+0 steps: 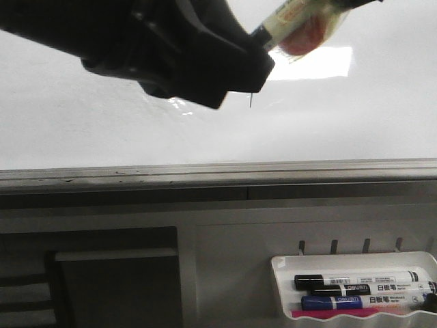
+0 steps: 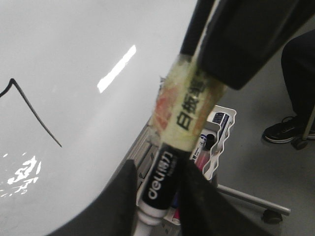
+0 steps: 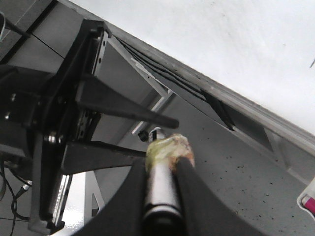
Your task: Write number 7 on whiteboard
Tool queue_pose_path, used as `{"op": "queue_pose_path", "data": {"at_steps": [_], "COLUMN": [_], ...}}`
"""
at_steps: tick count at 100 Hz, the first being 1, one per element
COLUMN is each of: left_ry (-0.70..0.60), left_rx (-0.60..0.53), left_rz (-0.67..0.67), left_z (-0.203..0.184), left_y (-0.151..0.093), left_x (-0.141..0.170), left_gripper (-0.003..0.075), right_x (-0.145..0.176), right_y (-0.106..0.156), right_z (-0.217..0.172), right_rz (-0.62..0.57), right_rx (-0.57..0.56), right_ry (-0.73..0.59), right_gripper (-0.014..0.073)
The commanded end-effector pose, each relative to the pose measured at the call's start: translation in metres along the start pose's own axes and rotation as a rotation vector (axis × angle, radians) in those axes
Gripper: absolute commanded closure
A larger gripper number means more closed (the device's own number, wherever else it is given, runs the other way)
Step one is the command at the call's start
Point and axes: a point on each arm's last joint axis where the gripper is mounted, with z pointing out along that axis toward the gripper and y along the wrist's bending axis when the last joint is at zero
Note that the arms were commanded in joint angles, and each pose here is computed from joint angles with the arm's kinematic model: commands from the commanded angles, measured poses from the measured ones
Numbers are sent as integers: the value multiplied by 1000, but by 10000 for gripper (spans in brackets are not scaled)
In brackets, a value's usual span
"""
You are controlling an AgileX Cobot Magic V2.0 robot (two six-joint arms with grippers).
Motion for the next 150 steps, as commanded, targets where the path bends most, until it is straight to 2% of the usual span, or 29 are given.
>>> {"op": "queue_pose_path", "data": {"at_steps": [1,12,19,26,33,38,43,60,73,82,88,115,150], "left_ry": [-134,-134,-134,-133,-133,-131,-130,-159,-200,-218,-217,-152,-98], "left_rx": [-50,-50,-50,-50,-53,-59,-72,-163,-266,-360,-417,-554,-576], "left_rz": [-4,-3,-4,-11,-23,-42,-76,-268,-495,-659,-719,-778,-782], "left_z": [-7,-7,-7,-7,-7,-7,-7,-19,-33,-37,-37,-24,6], "left_y": [6,6,6,6,7,9,12,36,57,70,78,107,120], "left_x": [-23,-23,-23,-23,-23,-23,-22,-23,-17,-5,4,28,32], "left_gripper": [727,741,741,741,741,741,741,741,741,741,741,741,741], "right_x": [-11,-11,-11,-11,-11,-12,-14,-20,-17,-12,-9,0,3], "right_y": [8,8,8,9,8,7,7,5,9,14,17,19,17], "right_z": [-8,-8,-8,-8,-8,-8,-10,-32,-53,-61,-63,-63,-61], "right_rz": [-13,-13,-13,-13,-13,-13,-17,-44,-104,-116,-123,-120,-109], "right_rx": [-19,-22,-28,-28,-19,-8,6,133,245,271,274,277,283], "right_ry": [-59,-57,-52,-52,-60,-69,-86,-205,-251,-273,-282,-285,-286], "right_gripper": [655,643,574,452,292,211,171,167,167,167,167,167,167]}}
